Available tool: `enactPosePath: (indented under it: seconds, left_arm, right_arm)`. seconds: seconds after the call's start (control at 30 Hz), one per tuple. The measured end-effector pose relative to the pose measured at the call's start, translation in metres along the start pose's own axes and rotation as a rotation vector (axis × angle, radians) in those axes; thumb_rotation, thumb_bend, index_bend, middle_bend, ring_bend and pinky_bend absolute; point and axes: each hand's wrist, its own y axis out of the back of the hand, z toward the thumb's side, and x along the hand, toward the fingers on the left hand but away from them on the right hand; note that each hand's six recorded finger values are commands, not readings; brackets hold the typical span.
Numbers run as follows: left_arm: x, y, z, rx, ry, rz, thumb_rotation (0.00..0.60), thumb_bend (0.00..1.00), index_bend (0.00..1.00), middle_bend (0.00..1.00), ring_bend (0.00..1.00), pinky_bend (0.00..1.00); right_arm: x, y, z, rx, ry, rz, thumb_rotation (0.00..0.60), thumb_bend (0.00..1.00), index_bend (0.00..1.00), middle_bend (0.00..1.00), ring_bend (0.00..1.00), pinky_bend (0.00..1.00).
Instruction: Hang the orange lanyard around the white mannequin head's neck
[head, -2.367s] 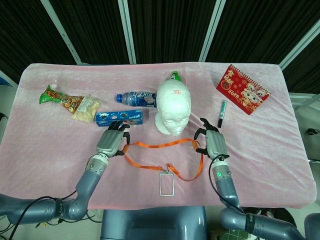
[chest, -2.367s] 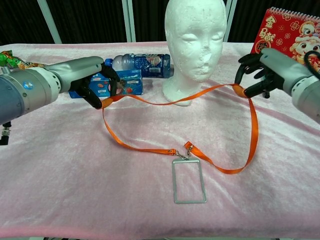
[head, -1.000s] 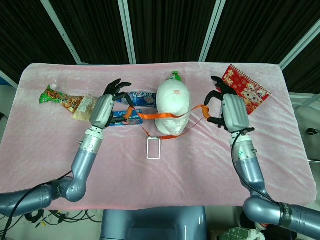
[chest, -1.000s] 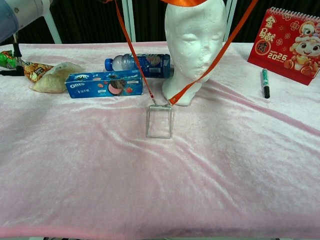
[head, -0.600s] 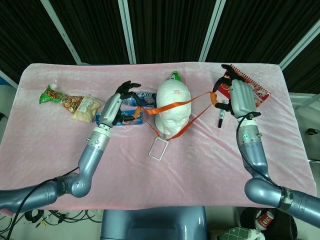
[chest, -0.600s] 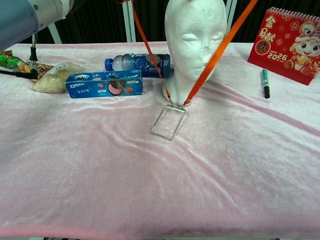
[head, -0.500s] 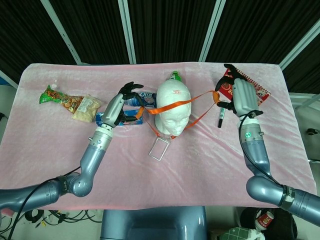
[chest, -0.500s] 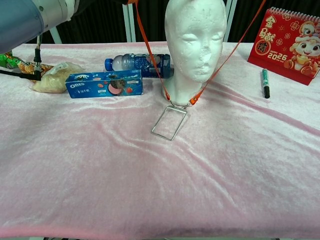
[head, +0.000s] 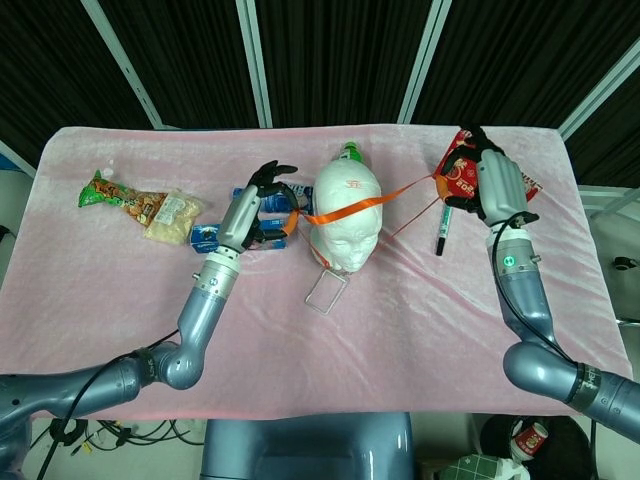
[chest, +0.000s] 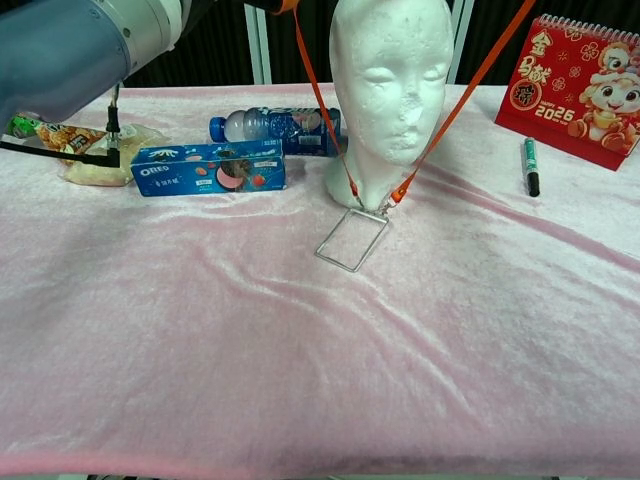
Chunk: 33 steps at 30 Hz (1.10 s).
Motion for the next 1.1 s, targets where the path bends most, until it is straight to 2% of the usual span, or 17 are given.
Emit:
enactPosePath:
  seconds: [0.23,0.7,1.1]
  left_arm:
    - [0.015,0.004,-0.009,-0.006,0.012,0.063,0.600,0.47,0.61,0.17,0.00,0.00]
    - [0.040,0.011,-0.033,-0.012,0.071,0.114,0.600,0.47,0.61,0.17,0.00,0.00]
    - [0.064,0.024,-0.050,-0.056,0.099,0.176,0.600,0.47,0.62,0.18,0.00,0.00]
  right_arm:
    - [-0.019,-0.002,0.009,-0.010,0.004,0.015,0.600,0.47,0.70,0.12,0.19,0.18]
    - [-0.052,-0.018,0.012,0.004,-0.031,0.052,0.600,0.47,0.70,0.12,0.19,0.18]
    - [-0.082,-0.024,0.003,0.013,-0.079,0.030,0.600,0.47,0.70,0.12,0.19,0.18]
